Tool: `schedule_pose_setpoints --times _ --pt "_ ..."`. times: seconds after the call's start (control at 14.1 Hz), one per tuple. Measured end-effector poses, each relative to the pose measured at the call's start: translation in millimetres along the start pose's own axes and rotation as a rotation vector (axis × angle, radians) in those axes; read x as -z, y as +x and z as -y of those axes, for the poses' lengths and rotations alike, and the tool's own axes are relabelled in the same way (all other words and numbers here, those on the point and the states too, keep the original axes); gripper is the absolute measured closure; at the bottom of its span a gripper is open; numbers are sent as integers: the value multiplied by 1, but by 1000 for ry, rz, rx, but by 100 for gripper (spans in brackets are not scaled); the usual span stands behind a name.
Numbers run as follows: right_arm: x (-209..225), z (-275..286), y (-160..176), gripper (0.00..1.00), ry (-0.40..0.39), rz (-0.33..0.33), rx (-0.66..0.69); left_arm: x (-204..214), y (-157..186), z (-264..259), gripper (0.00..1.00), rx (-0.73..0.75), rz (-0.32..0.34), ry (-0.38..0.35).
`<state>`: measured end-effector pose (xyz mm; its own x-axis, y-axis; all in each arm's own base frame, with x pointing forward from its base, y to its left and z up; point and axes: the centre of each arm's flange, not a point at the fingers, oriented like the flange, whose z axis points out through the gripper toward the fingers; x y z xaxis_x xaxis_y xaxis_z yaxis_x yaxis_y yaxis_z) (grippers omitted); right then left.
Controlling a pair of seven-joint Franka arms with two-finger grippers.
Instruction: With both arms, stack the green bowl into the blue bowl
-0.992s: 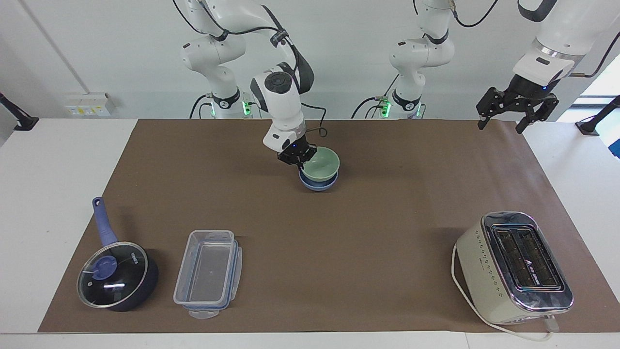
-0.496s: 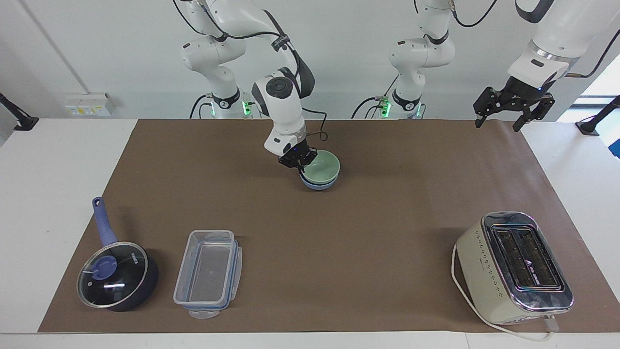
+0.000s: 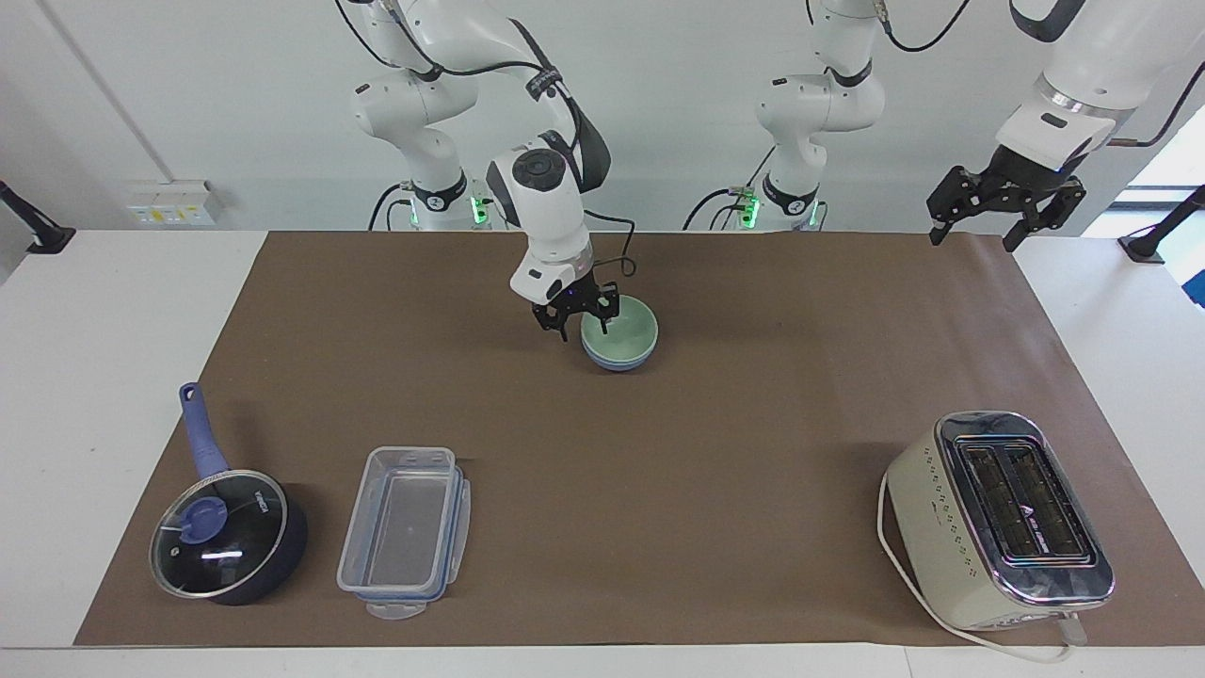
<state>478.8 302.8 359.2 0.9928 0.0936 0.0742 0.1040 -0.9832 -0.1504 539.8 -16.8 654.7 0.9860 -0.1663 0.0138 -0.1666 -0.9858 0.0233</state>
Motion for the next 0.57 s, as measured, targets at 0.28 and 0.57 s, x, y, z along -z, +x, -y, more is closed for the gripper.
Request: schedule_pose_setpoints --times 0.28,0.57 --pt "25 -20 20 0 12 -44 -42 -1 -2 0 0 1 15 -2" --pt "73 -54 39 0 -2 -32 -105 -1 -2 1 0 2 17 -2"
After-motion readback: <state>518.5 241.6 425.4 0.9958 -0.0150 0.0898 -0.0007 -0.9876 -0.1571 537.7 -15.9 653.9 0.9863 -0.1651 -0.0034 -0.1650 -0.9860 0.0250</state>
